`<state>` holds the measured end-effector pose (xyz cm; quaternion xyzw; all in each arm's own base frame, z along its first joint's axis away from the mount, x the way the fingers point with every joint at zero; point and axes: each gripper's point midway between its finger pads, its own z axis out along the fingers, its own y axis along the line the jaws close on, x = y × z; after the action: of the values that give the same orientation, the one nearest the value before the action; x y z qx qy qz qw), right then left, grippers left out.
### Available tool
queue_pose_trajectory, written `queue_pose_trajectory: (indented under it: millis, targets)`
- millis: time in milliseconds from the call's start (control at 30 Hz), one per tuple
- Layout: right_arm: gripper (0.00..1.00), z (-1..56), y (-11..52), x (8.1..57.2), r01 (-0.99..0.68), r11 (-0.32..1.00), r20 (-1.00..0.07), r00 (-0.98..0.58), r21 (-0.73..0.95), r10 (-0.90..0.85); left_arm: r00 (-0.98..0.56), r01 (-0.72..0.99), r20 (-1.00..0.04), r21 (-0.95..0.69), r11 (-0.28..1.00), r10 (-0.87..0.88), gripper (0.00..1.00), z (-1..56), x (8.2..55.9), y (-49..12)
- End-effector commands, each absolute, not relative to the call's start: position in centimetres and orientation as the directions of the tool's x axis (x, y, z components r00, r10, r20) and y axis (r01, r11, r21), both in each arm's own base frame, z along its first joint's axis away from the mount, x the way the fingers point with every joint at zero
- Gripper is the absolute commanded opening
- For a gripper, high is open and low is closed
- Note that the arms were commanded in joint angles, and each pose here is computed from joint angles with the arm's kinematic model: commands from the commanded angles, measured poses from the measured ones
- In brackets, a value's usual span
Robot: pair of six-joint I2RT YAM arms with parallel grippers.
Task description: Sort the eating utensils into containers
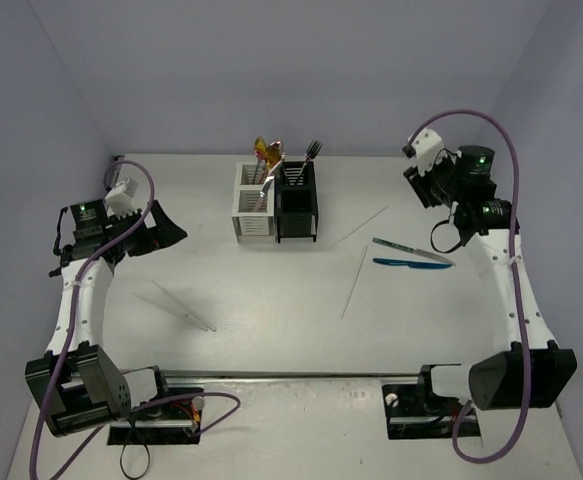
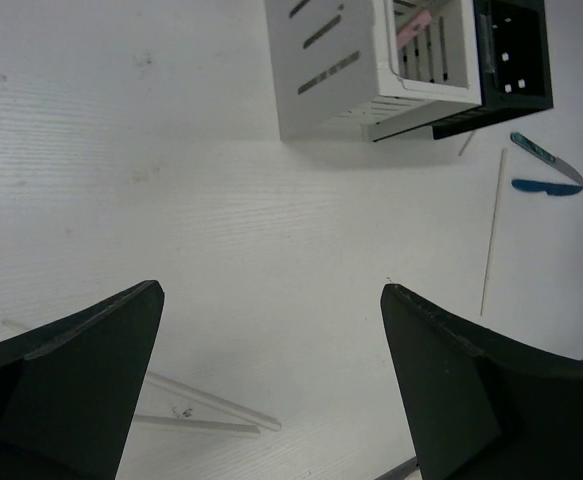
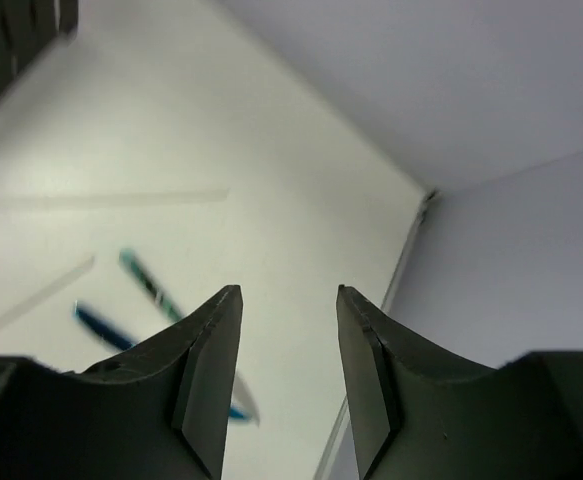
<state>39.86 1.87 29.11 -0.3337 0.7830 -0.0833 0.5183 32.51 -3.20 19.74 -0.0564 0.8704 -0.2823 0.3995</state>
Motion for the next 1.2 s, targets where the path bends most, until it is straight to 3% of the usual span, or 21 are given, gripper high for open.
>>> queue_pose_trajectory:
  millis: [0, 233, 467, 767, 1167]
  targets:
    - [0.39, 19.3, 1.3, 36.8, -0.768, 0.539, -0.536, -0.31, -0.345, -0.785, -0.565, 0.383, -0.804, -0.454, 0.804, -0.185, 0.9, 24.3, 33.1, -5.2]
    - [0.26, 12.9, -0.2, 38.7, -0.837, 0.515, -0.431, -0.402, -0.185, -0.808, -0.544, 0.444, -0.829, -0.417, 0.793, -0.132, 0.9, 24.5, 32.4, -6.4]
    - [0.28, 7.4, -1.4, 39.5, -0.885, 0.457, -0.318, -0.409, -0.09, -0.855, -0.559, 0.441, -0.822, -0.409, 0.799, -0.111, 0.9, 23.6, 32.2, -6.5]
    - [0.28, 3.9, -1.5, 40.8, -0.909, 0.415, -0.294, -0.389, -0.028, -0.873, -0.587, 0.427, -0.801, -0.43, 0.795, -0.118, 0.9, 22.9, 32.8, -6.5]
    - [0.28, 0.9, -1.3, 38.5, -0.948, 0.312, -0.251, -0.315, 0.053, -0.915, -0.6, 0.393, -0.79, -0.428, 0.814, -0.126, 0.9, 22.5, 33.7, -6.0]
